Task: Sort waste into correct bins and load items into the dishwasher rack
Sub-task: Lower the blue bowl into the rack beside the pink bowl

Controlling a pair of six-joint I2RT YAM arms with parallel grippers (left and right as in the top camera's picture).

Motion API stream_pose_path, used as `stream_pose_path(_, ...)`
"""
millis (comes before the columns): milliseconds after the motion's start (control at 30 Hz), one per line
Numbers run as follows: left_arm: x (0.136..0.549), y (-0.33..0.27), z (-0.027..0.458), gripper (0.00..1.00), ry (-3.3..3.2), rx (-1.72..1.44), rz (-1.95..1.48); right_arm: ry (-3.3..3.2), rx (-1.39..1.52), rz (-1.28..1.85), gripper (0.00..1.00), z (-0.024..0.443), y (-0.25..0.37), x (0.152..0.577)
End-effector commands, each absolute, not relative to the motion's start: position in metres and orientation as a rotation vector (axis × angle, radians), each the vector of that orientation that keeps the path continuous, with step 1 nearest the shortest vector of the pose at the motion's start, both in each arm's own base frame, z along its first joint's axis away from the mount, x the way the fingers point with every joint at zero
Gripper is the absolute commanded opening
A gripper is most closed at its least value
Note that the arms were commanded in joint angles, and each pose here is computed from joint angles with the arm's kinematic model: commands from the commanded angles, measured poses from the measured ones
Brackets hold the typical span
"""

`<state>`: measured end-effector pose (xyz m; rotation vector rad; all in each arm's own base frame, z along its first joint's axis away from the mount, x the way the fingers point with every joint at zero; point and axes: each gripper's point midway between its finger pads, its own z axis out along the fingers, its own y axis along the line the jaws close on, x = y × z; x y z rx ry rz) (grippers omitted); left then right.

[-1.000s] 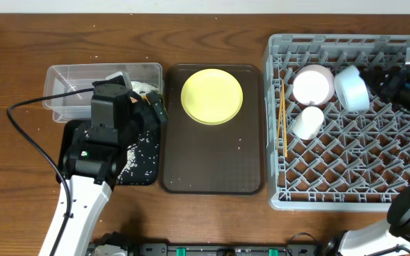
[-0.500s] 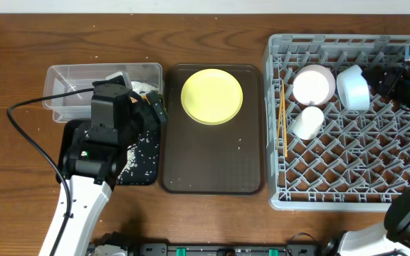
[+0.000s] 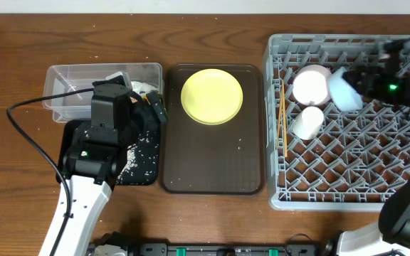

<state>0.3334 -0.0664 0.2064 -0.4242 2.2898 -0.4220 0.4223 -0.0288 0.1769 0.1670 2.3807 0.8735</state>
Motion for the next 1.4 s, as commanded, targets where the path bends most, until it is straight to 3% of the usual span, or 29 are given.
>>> stream_pose_path(0,0.336,-0.064,0.213,0.9,2.274,-0.42,-0.409,2.531,0.114,0.573,0.01,0.148,-0.036,0.416)
stream_pose_path(367,0.336,-0.064,0.213,0.9,2.274,-0.42,-0.409,2.782,-0.095,0.198,0.01,0.117,0.001,0.389)
stream_pose_path(600,0.336,-0.064,0.213,0.9,2.274,-0.42,-0.409,2.824,-0.03,0.136,0.01,0.113,-0.004,0.382)
stream_pose_path(1367,0.336,-0.064,0.213,0.9,2.274,-0.42,-0.409,2.817,-0.016,0.003,0.17,0.13,-0.026,0.384)
